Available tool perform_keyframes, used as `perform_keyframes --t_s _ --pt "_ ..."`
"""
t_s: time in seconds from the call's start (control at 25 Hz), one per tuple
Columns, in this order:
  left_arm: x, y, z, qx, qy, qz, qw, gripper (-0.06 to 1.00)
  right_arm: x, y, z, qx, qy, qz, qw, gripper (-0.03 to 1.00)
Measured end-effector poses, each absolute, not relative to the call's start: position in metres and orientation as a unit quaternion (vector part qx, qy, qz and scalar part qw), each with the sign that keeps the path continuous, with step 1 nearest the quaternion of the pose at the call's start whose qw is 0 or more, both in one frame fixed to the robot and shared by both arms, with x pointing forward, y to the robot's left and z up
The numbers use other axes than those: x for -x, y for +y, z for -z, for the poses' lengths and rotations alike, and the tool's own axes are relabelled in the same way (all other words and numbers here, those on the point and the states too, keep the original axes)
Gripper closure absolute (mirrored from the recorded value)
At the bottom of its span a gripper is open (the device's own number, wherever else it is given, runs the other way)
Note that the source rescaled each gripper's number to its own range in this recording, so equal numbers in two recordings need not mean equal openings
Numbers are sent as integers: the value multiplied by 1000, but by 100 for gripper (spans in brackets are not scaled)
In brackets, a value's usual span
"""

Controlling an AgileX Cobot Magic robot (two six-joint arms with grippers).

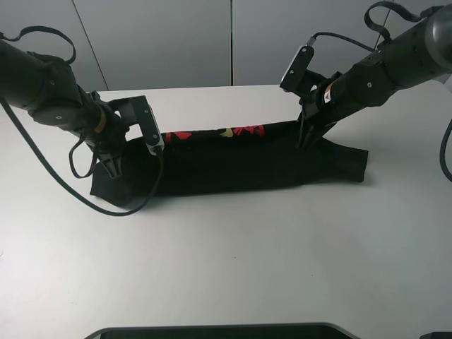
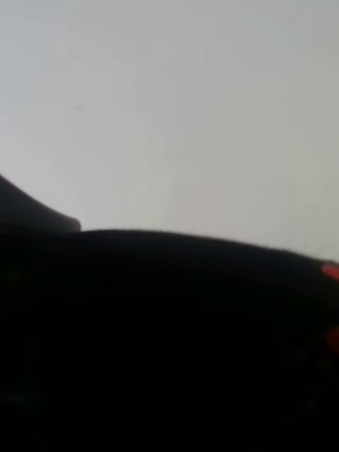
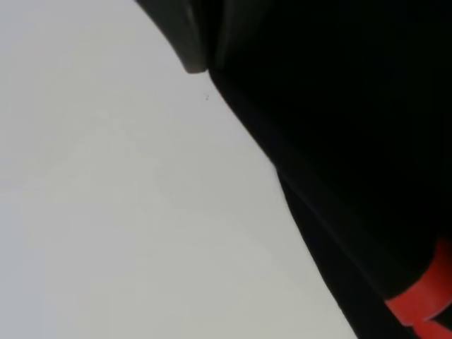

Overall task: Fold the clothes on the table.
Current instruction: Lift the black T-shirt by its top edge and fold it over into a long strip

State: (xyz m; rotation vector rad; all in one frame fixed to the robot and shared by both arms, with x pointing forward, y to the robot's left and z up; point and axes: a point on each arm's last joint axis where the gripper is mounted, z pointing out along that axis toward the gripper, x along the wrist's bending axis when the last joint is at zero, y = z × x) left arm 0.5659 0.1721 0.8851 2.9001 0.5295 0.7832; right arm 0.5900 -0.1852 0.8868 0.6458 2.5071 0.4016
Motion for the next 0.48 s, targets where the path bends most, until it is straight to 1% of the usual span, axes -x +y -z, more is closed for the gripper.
perform_keyframes --t_s 0.08,0.12,0.24,0.32,0.4,0.48 --pt "-566 171 -878 -952 171 -249 44 89 -590 -185 -887 -238 925 -148 258 83" --pt "-566 171 -877 -953 169 -248 45 85 -590 -185 -887 -238 925 -148 258 75" --pt "-566 170 -875 -953 166 -248 51 68 -590 -185 -887 -237 924 -151 260 47" --pt "-567 169 -876 -953 163 -249 53 53 -591 -184 -888 -236 922 -156 264 29" --pt "-567 169 -876 -954 154 -252 54 42 -592 -184 -888 -235 921 -159 266 21" --pt "-567 168 -876 -955 145 -255 54 36 -592 -183 -889 -235 920 -163 269 19"
